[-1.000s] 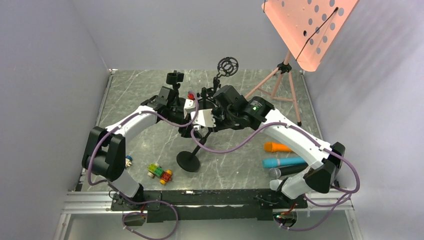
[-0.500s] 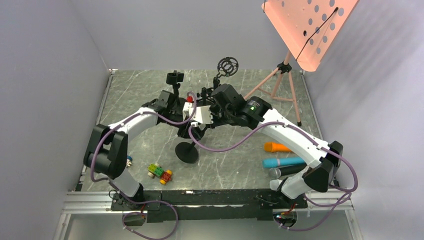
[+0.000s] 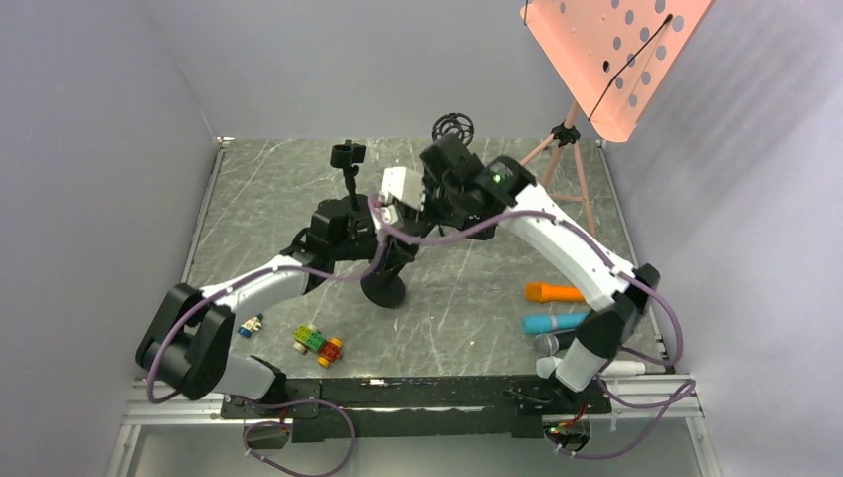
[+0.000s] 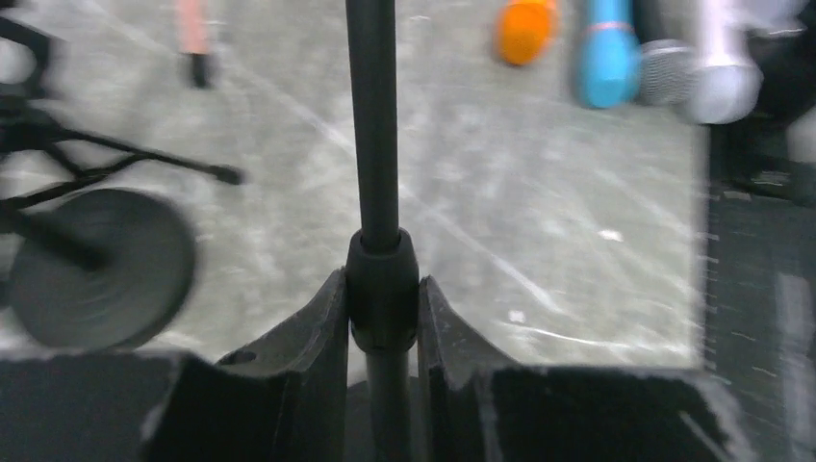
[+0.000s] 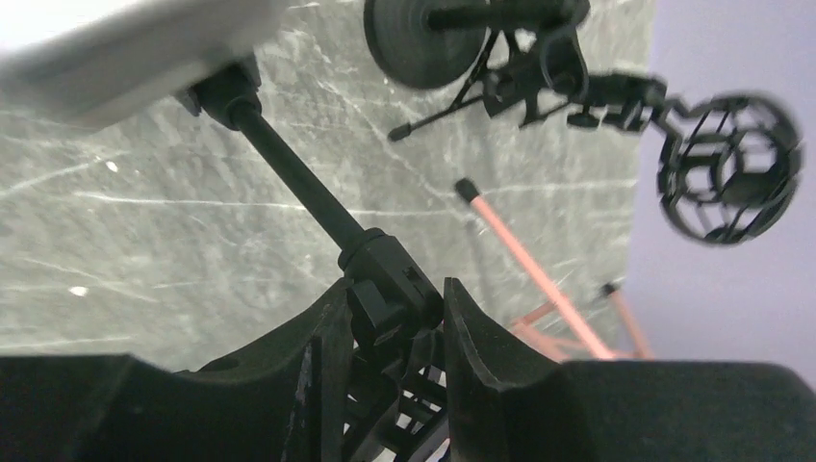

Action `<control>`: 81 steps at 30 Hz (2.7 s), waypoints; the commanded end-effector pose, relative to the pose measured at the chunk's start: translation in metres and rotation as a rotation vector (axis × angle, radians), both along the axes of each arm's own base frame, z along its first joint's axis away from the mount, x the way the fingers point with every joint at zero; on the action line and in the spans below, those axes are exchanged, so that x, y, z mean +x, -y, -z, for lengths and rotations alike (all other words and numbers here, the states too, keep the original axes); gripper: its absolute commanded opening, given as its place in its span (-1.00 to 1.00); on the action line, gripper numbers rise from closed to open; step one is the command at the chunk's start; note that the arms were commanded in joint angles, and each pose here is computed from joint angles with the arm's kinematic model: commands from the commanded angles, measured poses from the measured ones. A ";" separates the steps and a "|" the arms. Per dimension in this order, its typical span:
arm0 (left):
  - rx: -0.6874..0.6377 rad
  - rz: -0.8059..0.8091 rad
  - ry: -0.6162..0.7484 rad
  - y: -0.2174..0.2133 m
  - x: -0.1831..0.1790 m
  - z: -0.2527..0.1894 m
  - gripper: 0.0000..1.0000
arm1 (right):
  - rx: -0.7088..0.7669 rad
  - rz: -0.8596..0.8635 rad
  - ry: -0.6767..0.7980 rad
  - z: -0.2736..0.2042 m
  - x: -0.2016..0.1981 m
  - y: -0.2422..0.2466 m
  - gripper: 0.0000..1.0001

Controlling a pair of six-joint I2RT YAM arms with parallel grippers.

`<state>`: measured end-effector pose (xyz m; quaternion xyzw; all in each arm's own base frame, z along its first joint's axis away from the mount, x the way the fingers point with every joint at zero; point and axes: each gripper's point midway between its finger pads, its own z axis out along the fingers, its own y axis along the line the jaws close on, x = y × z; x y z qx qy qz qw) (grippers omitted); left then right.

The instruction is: Remove the microphone from the stand

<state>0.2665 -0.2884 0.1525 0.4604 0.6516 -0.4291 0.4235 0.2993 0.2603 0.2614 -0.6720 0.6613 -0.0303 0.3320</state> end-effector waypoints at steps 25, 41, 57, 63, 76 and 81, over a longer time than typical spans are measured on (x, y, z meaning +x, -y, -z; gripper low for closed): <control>0.066 -0.425 0.399 -0.046 0.026 -0.059 0.42 | -0.015 0.273 0.021 -0.044 0.034 0.047 -1.00; 0.120 -0.608 0.351 -0.087 0.023 -0.050 0.41 | -0.480 -0.113 0.300 -0.037 0.000 0.028 -1.00; 0.140 -0.819 0.333 -0.143 0.006 -0.049 0.50 | -0.501 -0.145 -0.100 0.045 -0.072 0.005 -1.00; 0.134 -0.804 0.354 -0.143 -0.003 -0.047 0.52 | -0.494 -0.108 -0.161 0.074 -0.080 0.004 -1.00; 0.102 -0.811 0.335 -0.138 -0.003 -0.051 0.51 | -0.431 -0.046 -0.282 0.104 -0.070 -0.009 -1.00; 0.131 -0.823 0.342 -0.143 -0.003 -0.047 0.52 | -0.416 -0.027 -0.292 0.107 -0.064 -0.016 -1.00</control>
